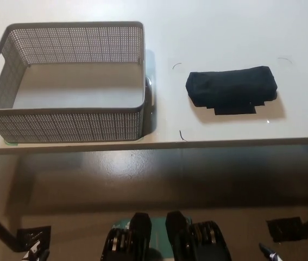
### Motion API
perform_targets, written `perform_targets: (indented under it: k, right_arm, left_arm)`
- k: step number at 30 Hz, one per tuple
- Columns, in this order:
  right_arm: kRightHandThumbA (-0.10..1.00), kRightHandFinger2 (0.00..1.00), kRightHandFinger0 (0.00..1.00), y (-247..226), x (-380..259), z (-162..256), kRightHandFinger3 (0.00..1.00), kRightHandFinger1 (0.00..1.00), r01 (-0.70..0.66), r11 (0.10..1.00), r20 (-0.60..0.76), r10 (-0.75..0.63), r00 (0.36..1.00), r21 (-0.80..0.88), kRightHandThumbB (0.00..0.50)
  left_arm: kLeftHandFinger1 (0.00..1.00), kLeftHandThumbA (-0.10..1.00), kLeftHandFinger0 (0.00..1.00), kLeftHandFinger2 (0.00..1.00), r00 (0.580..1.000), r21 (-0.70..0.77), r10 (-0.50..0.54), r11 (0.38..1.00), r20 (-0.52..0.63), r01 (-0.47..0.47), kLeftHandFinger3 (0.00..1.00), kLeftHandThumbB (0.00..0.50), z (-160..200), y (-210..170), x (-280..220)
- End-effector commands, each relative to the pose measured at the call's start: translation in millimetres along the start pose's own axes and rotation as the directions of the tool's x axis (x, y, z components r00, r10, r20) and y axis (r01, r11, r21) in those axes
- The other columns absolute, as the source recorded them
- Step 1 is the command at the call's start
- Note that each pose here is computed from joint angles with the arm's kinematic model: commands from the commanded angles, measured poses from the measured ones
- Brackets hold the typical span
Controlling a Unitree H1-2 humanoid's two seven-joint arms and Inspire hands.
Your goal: Use the right hand to pick up the pencil case on the right hand side and put it into a grey container on the left side
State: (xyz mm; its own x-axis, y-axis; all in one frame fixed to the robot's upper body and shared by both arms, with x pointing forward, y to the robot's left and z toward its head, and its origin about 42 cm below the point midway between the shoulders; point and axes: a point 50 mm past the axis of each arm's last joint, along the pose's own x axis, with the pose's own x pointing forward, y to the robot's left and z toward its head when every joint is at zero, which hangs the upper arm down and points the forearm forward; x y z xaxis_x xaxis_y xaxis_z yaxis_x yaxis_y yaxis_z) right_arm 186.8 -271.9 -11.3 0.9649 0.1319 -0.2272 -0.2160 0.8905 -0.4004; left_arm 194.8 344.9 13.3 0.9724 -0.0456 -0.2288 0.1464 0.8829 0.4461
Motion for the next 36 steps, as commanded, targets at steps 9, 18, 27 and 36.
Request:
perform_targets:
  k: [9,18,27,36]
  right_arm:
    - [1.0,1.0,1.0,-51.7,-29.9,105.8,1.0,1.0,0.341,0.932,0.441,-0.256,0.86,-0.124,0.24]
    - [1.0,1.0,1.0,-88.5,-48.4,159.1,1.0,1.0,0.482,0.861,0.566,-0.317,0.761,-0.165,0.299]
    - [1.0,1.0,1.0,-134.2,-27.9,210.6,1.0,1.0,0.59,0.754,0.638,-0.308,0.706,-0.29,0.454]
    - [0.85,1.0,1.0,-187.2,15.2,298.5,1.0,1.0,0.648,0.656,0.727,-0.215,0.652,-0.387,0.5]
  left_arm:
    - [1.0,1.0,1.0,1.0,0.979,0.107,0.008,0.994,0.202,-0.03,1.0,0.362,15.5,16.5,-0.3]
    - [1.0,1.0,1.0,1.0,0.982,0.094,0.008,0.995,0.19,-0.026,1.0,0.327,14.4,12.7,-1.3]
    - [1.0,1.0,1.0,1.0,0.987,0.107,-0.013,0.994,0.163,-0.005,1.0,0.347,13.8,13.0,-3.0]
    - [1.0,1.0,1.0,1.0,0.987,0.116,-0.047,0.993,0.153,0.03,1.0,0.31,10.2,5.3,-12.7]
